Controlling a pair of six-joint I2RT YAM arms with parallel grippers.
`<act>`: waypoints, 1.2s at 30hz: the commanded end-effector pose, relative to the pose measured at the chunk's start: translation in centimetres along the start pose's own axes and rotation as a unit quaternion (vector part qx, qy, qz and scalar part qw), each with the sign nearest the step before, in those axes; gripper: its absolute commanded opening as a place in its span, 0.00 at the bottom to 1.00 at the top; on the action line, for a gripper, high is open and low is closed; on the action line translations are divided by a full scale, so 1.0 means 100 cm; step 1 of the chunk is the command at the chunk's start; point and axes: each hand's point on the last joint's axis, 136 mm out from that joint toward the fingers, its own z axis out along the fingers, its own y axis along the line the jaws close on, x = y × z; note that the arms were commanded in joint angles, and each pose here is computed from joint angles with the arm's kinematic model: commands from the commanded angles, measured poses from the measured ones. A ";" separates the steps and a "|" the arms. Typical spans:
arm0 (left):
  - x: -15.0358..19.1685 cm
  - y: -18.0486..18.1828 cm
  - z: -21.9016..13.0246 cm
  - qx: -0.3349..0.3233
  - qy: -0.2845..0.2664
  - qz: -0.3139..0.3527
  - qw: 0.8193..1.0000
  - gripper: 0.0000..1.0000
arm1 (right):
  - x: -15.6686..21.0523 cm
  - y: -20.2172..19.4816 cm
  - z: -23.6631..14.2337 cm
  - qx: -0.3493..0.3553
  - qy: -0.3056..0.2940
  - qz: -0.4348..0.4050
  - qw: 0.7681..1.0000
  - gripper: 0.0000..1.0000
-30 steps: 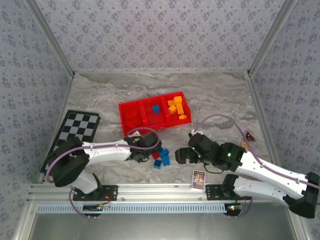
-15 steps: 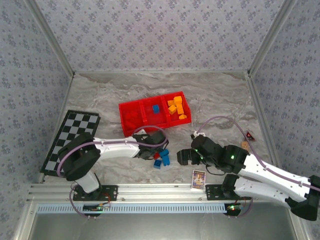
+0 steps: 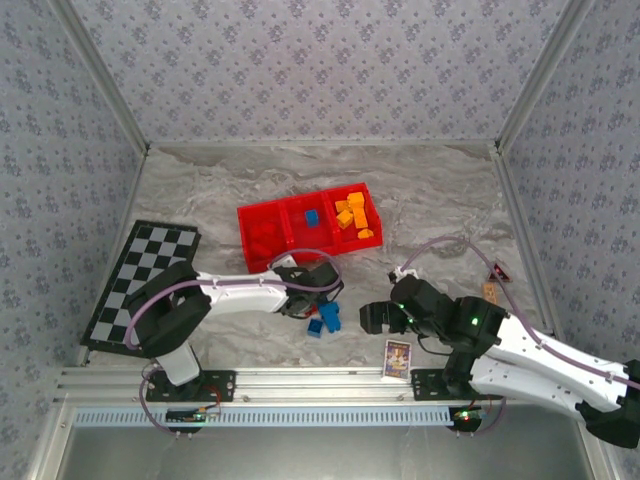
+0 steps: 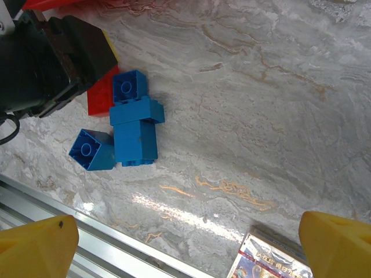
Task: Sort the legos into containers by color
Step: Pick up the lego from the middle-left of the table, then place the lego in the container.
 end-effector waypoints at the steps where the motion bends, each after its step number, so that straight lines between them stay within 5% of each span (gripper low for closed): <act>1: -0.018 0.007 -0.001 -0.027 -0.033 0.028 0.999 0.27 | 0.004 -0.008 0.000 0.015 0.003 0.009 1.000 1.00; 14: -0.064 0.016 -0.028 -0.030 -0.080 0.104 0.991 0.25 | -0.001 -0.006 -0.002 0.016 -0.001 0.008 1.000 1.00; 24: -0.162 0.010 -0.085 -0.010 -0.195 0.128 0.972 0.25 | -0.009 0.005 0.005 0.017 0.005 -0.007 1.000 1.00; 36: -0.234 -0.002 -0.036 0.008 -0.171 0.093 0.981 0.23 | -0.012 0.004 0.003 0.030 0.005 -0.011 0.999 1.00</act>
